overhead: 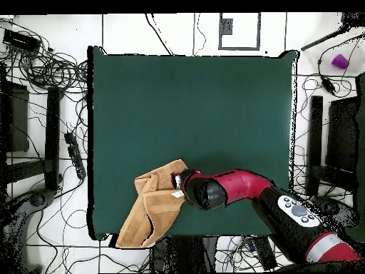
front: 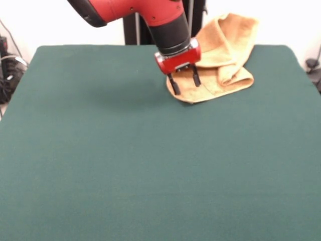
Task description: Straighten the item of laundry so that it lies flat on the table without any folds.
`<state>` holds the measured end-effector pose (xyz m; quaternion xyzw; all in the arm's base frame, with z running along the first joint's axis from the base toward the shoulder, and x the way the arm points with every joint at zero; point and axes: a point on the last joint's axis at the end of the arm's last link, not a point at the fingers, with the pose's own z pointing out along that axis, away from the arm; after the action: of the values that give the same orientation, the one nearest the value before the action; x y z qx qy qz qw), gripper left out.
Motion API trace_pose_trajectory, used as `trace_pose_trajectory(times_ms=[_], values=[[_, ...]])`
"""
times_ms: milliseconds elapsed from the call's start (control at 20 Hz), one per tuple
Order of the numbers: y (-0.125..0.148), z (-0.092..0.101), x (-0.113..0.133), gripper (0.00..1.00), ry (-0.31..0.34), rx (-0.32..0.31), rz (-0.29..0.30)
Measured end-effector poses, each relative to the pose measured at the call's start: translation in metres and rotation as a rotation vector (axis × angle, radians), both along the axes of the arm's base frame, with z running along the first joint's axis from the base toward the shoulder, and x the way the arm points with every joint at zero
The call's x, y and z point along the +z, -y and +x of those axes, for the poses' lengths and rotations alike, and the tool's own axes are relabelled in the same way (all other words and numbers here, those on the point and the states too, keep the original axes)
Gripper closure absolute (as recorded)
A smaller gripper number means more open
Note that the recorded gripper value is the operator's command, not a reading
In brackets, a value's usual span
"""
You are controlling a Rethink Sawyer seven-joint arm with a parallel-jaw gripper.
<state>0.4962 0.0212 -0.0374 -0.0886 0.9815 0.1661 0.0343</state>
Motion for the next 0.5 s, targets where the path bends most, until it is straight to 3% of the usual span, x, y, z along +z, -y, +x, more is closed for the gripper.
trace_pose_trajectory(times_ms=[500], values=[[0.047,-0.007,0.026,0.0,-0.181,0.008,-0.098]])
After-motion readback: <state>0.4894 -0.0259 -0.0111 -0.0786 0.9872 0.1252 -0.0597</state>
